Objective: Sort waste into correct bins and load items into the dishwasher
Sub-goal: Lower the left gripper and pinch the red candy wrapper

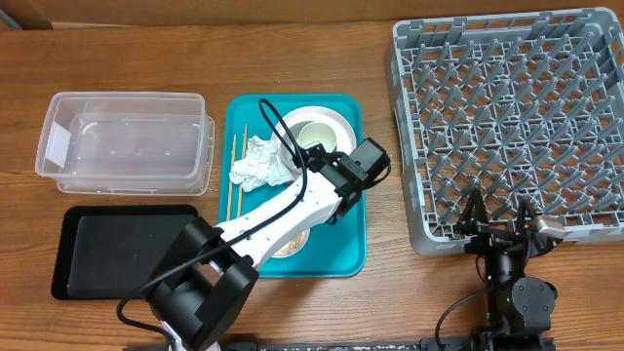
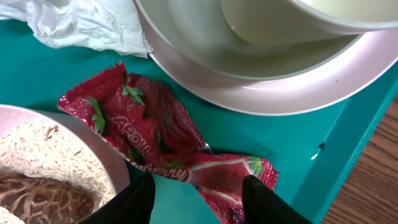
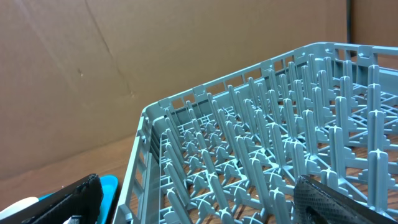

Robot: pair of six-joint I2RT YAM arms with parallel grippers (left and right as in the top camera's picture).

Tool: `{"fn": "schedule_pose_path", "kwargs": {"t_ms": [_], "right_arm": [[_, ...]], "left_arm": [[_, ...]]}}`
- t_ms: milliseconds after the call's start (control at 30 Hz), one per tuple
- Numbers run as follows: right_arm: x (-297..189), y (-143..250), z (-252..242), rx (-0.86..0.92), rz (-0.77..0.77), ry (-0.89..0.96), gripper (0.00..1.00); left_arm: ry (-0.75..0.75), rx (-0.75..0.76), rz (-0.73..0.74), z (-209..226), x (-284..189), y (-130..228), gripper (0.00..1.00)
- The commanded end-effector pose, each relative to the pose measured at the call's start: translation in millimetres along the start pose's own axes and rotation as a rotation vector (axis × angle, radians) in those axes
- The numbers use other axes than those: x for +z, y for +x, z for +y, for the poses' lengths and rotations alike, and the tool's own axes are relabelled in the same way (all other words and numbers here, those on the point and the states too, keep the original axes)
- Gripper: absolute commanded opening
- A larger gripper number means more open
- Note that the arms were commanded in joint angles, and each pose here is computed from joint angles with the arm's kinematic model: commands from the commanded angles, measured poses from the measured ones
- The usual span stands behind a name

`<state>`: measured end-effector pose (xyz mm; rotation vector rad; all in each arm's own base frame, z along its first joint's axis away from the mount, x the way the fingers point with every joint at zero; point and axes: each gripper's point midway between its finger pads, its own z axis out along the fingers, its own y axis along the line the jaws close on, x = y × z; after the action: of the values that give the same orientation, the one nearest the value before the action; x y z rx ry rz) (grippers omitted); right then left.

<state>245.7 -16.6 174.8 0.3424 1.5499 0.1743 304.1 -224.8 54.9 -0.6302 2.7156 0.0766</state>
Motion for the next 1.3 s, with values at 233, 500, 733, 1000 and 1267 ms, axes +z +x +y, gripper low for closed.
{"fn": "schedule_pose_path", "kwargs": {"t_ms": [233, 500, 733, 1000, 1267], "right_arm": [[0, 0, -3, -0.006, -0.010, 0.010, 1.00], [0, 0, -3, -0.006, -0.010, 0.011, 1.00], [0, 0, -3, -0.006, -0.010, 0.011, 1.00], [0, 0, -3, -0.006, -0.010, 0.011, 1.00], [0, 0, -3, -0.006, -0.010, 0.010, 1.00]], "left_arm": [[-0.039, -0.018, -0.031, 7, 7, -4, 0.46], [-0.050, -0.045, -0.025, 13, 14, 2, 0.38], [-0.043, -0.047, -0.028, 13, 17, 3, 0.41], [-0.034, -0.051, -0.031, 13, 22, 5, 0.41], [-0.024, -0.057, -0.035, 11, 23, 3, 0.31]]}}
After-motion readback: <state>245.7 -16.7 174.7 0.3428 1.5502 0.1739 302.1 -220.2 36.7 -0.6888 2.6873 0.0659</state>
